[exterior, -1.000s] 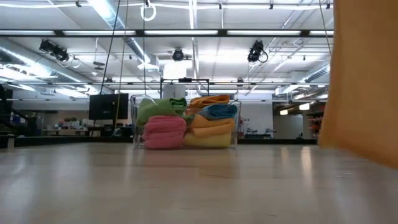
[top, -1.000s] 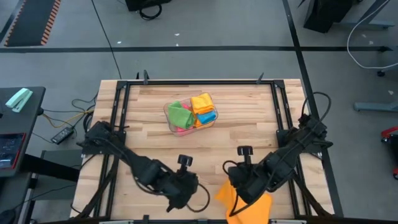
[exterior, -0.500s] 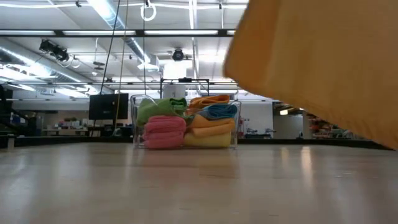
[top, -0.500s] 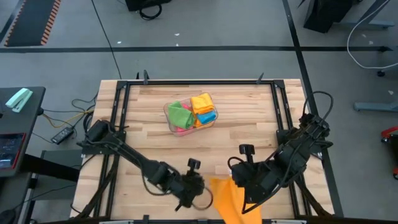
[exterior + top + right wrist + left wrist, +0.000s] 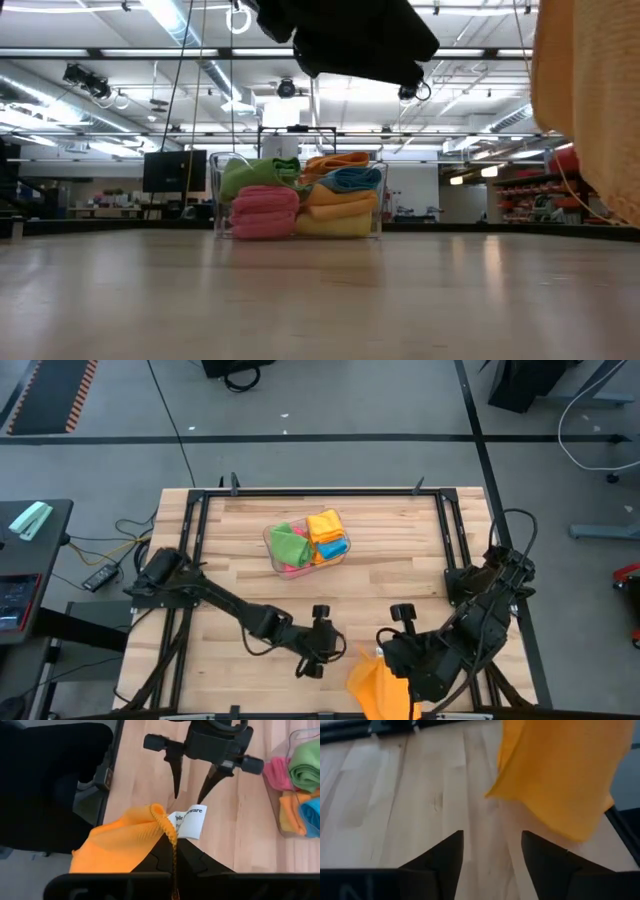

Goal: Fold microfiber towels
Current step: Fold the orange microfiber cloth

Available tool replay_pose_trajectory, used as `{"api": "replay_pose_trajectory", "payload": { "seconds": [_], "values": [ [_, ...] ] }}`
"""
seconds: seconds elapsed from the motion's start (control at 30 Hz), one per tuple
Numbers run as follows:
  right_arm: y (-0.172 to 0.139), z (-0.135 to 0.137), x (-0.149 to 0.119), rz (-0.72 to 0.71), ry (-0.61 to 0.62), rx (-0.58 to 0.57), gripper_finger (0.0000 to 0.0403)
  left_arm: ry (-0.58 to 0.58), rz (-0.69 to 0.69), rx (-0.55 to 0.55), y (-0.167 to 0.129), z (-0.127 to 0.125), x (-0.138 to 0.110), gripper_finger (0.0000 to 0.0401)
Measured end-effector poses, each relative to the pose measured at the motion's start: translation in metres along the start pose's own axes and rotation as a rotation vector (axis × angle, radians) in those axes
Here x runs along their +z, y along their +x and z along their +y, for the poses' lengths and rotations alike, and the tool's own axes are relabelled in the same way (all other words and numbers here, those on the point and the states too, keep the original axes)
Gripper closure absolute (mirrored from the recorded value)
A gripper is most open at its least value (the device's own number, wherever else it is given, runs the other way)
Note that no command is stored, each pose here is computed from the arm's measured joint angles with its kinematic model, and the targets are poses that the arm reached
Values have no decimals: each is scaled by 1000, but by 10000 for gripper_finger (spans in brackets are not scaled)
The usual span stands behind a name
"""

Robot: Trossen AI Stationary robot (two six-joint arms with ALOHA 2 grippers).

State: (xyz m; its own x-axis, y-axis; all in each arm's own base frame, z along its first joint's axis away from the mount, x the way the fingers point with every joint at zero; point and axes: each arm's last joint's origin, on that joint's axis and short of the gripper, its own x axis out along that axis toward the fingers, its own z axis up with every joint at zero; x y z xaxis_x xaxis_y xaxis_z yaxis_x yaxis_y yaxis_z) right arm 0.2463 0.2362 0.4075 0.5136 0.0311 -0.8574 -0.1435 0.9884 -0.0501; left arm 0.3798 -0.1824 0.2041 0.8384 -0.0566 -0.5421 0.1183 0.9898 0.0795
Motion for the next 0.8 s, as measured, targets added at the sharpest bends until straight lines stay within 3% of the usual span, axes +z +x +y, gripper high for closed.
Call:
{"api": "replay_pose_trajectory", "payload": {
  "seconds": [0.27, 0.43, 0.8],
  "values": [
    [0, 3, 6, -56, -94, 30, 395, 1, -110, -62, 6, 6, -10, 186],
    [0, 5, 11, -108, -158, 45, 395, 0, -109, -101, 8, 10, -16, 196],
    [6, -10, 20, -110, -138, 13, 395, 50, -126, -209, 8, 6, -17, 206]
  ]
}}
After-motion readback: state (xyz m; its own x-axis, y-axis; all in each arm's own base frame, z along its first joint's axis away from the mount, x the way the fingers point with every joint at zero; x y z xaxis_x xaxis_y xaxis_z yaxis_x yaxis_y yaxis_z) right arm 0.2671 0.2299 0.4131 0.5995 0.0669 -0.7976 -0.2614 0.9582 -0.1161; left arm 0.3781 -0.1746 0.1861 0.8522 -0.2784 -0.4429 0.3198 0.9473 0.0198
